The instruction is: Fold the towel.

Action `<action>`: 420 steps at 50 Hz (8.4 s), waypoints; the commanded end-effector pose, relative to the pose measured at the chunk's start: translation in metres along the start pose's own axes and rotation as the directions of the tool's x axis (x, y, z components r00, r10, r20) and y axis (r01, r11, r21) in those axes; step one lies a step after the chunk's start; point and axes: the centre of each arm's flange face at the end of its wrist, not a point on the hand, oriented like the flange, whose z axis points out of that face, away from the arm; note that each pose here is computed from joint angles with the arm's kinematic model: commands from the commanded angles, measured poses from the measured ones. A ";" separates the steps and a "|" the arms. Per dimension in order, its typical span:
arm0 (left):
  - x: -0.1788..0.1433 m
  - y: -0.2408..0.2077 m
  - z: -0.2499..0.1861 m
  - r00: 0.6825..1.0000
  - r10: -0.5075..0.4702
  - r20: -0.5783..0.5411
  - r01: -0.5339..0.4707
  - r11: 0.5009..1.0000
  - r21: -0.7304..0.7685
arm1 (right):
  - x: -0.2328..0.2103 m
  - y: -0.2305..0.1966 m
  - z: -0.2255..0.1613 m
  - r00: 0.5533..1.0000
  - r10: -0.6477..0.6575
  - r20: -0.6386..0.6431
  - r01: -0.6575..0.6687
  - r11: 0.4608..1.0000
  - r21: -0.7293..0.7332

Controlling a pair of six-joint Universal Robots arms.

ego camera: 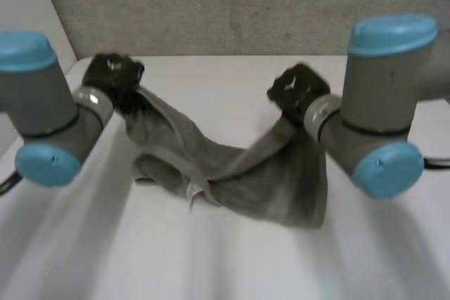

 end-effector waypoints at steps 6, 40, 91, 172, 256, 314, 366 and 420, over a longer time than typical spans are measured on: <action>-0.067 -0.158 0.034 0.924 -0.135 0.358 -0.050 0.884 0.464 | 0.128 -0.091 0.024 0.838 0.177 -0.515 0.136 0.848 0.513; 0.027 0.050 -0.010 0.932 0.311 -0.186 -0.336 0.934 -0.120 | 0.025 0.077 -0.012 0.965 0.242 0.098 -0.231 0.967 -0.104; -0.050 -0.105 0.025 0.904 0.326 0.277 -0.387 0.899 0.203 | 0.159 0.001 0.009 0.945 0.162 -0.283 -0.130 0.983 0.127; 0.022 0.111 -0.043 0.882 0.439 -0.172 -0.458 0.885 -0.085 | 0.061 0.126 -0.052 0.957 0.284 -0.068 -0.290 0.948 -0.130; -0.025 0.051 0.011 0.983 0.175 -0.063 -0.178 0.982 -0.058 | 0.072 0.101 -0.006 0.998 0.055 -0.035 -0.060 0.984 -0.166; -0.007 0.096 0.056 0.969 0.231 -0.090 -0.240 0.965 -0.104 | 0.073 0.147 0.054 0.962 0.248 -0.119 -0.267 0.943 -0.198; -0.014 0.033 -0.025 0.995 0.098 -0.006 -0.097 0.991 0.095 | 0.041 0.100 -0.047 0.967 0.248 -0.056 -0.254 0.951 -0.179; -0.005 0.038 -0.077 0.998 0.070 0.002 -0.070 0.990 0.120 | 0.166 0.185 -0.025 0.930 0.110 -0.351 -0.210 0.942 -0.262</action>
